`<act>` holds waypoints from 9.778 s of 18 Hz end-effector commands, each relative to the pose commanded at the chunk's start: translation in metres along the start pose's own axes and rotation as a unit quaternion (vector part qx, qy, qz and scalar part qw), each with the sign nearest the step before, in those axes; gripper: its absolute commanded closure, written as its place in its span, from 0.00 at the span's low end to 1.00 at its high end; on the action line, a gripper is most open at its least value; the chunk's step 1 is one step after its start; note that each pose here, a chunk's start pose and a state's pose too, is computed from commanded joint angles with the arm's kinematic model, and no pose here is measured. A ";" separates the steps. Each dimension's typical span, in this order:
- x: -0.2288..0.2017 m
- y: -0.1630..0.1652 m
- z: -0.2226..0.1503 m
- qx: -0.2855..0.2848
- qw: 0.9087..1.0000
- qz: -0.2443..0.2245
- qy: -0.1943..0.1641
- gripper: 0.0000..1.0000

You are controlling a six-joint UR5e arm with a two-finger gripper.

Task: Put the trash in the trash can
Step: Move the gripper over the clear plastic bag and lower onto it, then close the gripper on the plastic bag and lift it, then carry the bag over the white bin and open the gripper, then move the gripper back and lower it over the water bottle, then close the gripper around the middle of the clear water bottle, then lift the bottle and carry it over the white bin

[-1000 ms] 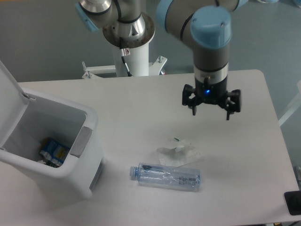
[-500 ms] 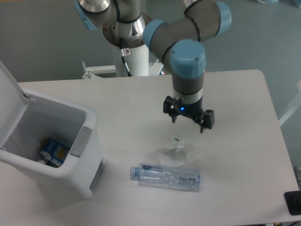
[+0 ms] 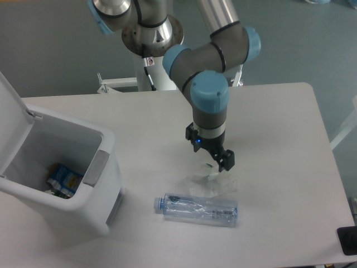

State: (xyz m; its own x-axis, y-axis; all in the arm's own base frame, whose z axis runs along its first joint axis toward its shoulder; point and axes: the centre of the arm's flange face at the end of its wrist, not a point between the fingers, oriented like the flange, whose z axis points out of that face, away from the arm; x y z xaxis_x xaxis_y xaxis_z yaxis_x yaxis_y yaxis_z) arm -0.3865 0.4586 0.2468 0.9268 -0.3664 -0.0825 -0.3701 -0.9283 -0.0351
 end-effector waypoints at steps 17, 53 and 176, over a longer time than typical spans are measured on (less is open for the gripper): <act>0.003 -0.011 0.025 -0.003 1.000 -0.015 0.017 1.00; 0.025 -0.125 -0.346 0.344 0.849 -0.399 -0.050 1.00; -0.073 -0.096 -0.200 0.251 0.933 -0.241 -0.094 0.40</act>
State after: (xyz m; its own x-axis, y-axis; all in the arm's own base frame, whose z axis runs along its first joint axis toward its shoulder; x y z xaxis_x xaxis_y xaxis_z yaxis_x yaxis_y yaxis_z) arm -0.4059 0.5615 0.4556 0.9832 0.1475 -0.1077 0.0603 -0.8188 -0.5710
